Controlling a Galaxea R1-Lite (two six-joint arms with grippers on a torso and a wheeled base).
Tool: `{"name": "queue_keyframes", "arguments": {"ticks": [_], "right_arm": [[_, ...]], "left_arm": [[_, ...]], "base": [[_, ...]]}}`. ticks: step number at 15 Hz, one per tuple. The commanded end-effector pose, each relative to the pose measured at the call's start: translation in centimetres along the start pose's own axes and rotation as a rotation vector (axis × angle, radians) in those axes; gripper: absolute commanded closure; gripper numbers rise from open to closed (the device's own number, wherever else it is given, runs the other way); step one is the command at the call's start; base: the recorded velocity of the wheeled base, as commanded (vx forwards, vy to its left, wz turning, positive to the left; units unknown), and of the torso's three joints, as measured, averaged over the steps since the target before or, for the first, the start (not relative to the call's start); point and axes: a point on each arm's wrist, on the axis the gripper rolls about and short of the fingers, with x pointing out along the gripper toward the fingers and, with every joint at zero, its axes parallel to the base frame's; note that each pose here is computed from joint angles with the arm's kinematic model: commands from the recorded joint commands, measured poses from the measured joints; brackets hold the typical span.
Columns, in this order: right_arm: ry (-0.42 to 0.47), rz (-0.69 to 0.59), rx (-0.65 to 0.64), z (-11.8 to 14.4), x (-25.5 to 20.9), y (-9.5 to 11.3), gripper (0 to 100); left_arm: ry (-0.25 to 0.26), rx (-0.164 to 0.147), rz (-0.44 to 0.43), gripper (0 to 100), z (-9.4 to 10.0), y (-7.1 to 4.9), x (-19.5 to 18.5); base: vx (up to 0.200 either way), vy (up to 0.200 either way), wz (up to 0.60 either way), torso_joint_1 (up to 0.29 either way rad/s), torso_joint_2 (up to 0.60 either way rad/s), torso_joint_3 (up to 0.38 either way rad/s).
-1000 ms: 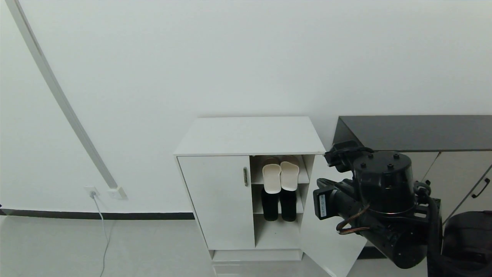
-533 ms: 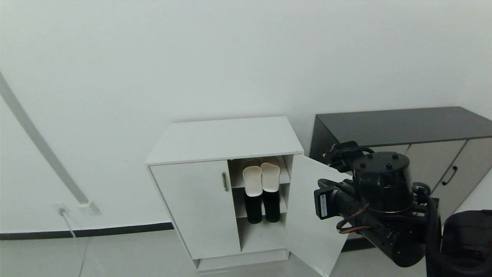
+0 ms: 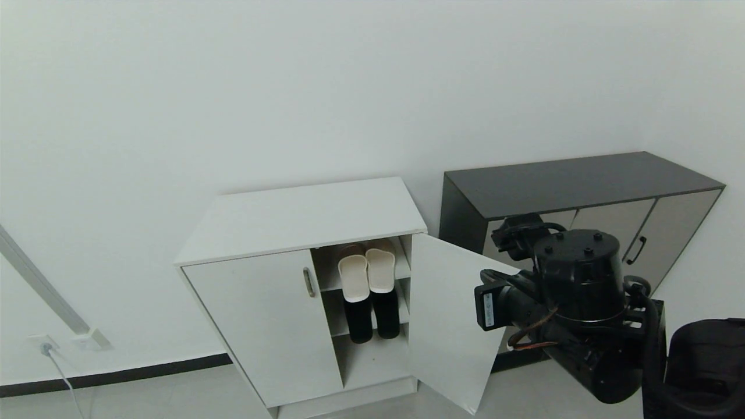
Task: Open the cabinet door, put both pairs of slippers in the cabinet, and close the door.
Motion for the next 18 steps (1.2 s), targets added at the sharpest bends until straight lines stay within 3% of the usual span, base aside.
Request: {"name": "queue_keyframes", "arguments": {"ticks": [1,9,11,13,18], "right_arm": [[0.002,0.0,-0.001,-0.1,0.1,0.0,100],[0.003,-0.021,0.007,-0.3,0.4,-0.6,100],[0.012,-0.054,0.008,-0.5,1.2,-1.3,100],[0.013,-0.112,0.017,-0.2,3.3,-2.7,100],[-0.033,-0.16,0.081,4.1,10.0,-7.2,100]], "left_arm": [[0.001,0.001,0.0,100,0.0,0.0,0.0],[0.001,0.004,0.002,100,0.0,0.0,0.0],[0.001,0.001,0.002,100,0.0,0.0,0.0],[0.001,0.001,0.002,100,0.0,0.0,0.0],[0.001,0.001,0.003,100,0.0,0.0,0.0]], "base": [[0.0,0.0,0.0,0.0,0.0,0.0],[-0.2,0.0,0.0,-0.001,0.0,0.002],[0.0,0.0,0.0,0.0,0.0,0.0],[0.0,0.0,0.0,0.0,0.0,0.0],[0.0,0.0,0.0,0.0,0.0,0.0]]}}
